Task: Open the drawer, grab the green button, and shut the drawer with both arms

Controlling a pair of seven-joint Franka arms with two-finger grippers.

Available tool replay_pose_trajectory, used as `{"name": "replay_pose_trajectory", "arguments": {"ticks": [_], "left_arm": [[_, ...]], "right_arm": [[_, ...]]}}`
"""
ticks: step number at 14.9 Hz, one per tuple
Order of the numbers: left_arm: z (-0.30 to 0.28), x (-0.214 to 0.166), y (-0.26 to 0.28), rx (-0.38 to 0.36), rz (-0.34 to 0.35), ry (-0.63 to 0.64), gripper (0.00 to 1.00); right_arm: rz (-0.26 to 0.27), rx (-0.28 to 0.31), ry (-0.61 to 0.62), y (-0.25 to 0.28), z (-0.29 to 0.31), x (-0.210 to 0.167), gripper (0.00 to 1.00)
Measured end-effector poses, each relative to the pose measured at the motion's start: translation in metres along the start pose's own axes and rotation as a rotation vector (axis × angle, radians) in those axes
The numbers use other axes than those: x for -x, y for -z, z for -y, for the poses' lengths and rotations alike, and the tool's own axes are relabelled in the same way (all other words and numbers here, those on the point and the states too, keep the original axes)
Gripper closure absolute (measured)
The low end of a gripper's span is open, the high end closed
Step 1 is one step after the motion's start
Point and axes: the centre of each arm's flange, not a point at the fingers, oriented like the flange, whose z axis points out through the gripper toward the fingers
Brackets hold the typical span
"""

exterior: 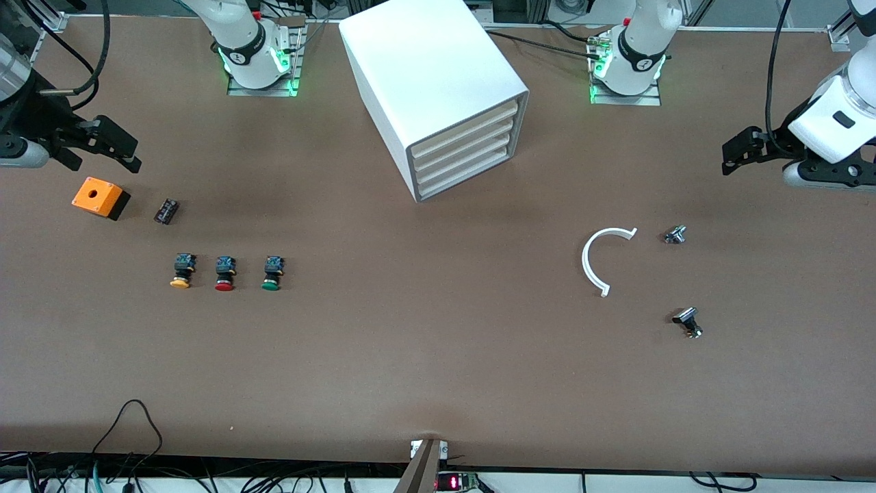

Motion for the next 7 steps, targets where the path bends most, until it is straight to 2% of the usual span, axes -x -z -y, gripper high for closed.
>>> {"name": "replay_pose_trajectory", "arguments": {"ticks": [7], "left_arm": [[-0.0031, 0.0006, 0.0000, 0.000, 0.004, -0.006, 0.00]], "right_arm": [[-0.001, 0.000, -0.003, 0.0005, -0.0014, -0.0004, 0.00]]}}
